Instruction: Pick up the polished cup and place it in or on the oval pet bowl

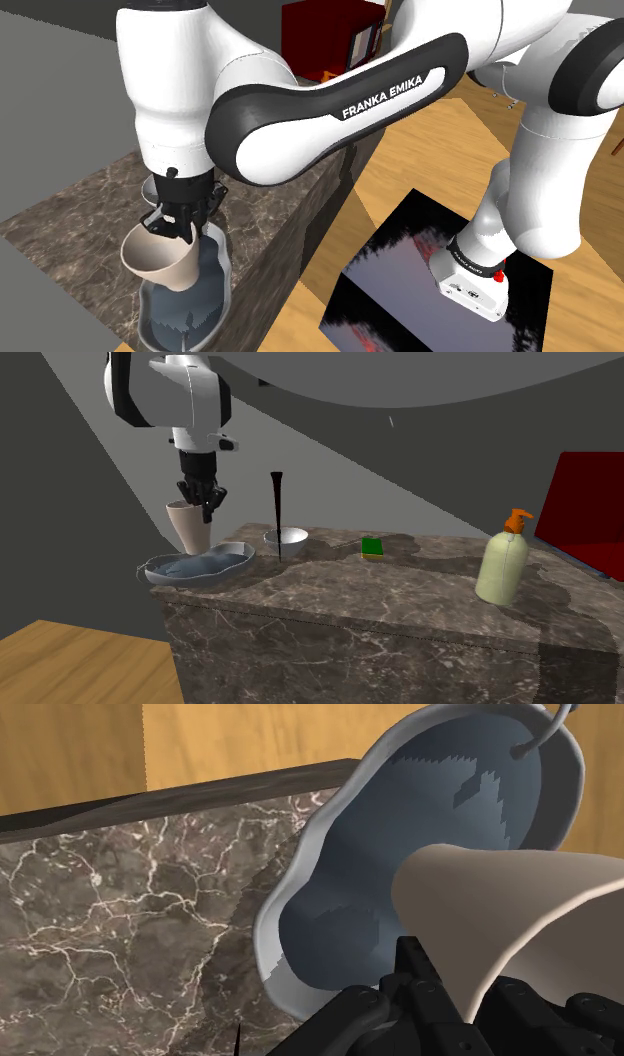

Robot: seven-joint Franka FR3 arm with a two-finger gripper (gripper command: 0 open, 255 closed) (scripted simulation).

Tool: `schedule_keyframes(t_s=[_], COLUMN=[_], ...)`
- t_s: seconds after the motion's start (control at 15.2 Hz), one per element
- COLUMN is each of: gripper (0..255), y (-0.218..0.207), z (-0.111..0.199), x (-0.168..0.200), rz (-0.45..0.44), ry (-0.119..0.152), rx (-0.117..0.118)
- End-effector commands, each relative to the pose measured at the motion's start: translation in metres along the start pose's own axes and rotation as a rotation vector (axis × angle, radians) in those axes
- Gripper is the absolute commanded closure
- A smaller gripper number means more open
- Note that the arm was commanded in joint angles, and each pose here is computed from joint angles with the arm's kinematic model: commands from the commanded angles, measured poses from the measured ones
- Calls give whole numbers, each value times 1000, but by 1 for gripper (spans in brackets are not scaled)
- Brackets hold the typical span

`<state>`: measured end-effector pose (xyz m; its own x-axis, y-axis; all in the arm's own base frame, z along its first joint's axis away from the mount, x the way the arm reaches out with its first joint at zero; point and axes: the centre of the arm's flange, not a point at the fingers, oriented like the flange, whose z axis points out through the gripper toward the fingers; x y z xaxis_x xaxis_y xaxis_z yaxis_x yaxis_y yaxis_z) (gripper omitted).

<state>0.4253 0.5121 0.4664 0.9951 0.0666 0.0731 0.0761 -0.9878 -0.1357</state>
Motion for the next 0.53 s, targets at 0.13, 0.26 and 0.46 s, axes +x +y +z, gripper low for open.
schedule_keyframes(t_s=[0.13, 0.26, 0.46], gripper=[255, 255, 0], y=[0, 0, 0], z=[2, 2, 2], x=[0, 0, 0], rz=[0, 0, 0], ry=[1, 1, 1], rx=[1, 1, 1])
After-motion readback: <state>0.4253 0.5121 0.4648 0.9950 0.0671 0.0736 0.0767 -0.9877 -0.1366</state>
